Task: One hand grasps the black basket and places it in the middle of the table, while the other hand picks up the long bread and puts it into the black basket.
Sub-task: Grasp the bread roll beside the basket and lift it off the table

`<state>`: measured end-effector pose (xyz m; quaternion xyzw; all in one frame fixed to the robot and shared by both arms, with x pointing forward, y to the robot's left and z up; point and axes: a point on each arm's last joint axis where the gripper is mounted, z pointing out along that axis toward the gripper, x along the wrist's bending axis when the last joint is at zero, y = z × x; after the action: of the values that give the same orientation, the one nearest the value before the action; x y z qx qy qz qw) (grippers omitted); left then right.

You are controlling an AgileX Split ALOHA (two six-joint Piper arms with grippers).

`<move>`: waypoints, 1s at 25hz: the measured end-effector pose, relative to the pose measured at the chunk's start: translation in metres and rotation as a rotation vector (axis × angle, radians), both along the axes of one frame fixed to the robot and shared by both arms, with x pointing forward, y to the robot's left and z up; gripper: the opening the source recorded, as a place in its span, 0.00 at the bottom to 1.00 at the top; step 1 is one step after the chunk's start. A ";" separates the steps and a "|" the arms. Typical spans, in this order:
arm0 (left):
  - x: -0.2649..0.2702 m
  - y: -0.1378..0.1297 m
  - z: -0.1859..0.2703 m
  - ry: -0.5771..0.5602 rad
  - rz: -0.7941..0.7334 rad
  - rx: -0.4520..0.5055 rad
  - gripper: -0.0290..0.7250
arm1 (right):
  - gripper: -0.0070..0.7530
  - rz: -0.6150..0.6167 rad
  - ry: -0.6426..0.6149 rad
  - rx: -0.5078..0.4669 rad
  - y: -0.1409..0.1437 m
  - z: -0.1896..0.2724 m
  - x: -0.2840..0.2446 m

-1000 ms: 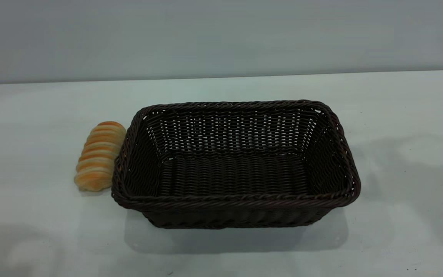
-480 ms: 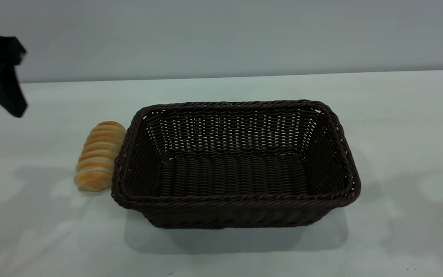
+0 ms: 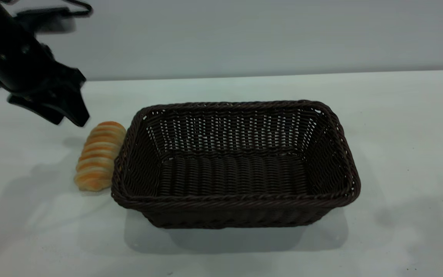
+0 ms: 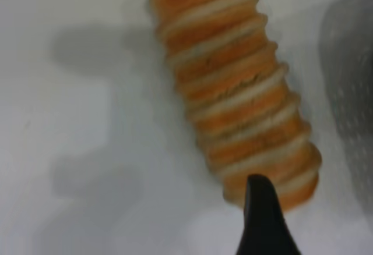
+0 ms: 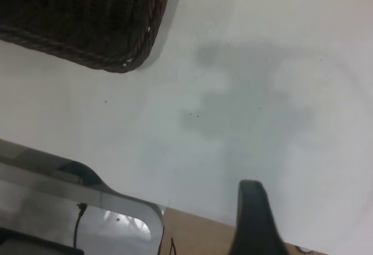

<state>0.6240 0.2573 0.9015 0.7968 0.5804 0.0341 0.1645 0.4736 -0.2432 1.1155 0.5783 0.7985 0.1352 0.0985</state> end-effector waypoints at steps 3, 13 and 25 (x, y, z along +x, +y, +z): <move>0.009 -0.002 -0.021 0.017 -0.035 -0.008 0.68 | 0.68 -0.011 0.004 0.003 0.000 -0.001 0.000; 0.013 -0.001 -0.080 0.084 -0.014 0.002 0.68 | 0.68 -0.035 0.009 0.010 0.000 -0.001 0.000; 0.015 -0.002 -0.062 0.043 -0.007 -0.010 0.12 | 0.68 -0.053 0.012 0.016 0.000 -0.001 0.000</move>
<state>0.6395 0.2550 0.8396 0.7986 0.5811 0.0134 0.1559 0.4732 -0.2433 1.1141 0.6007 0.7824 0.1355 0.0927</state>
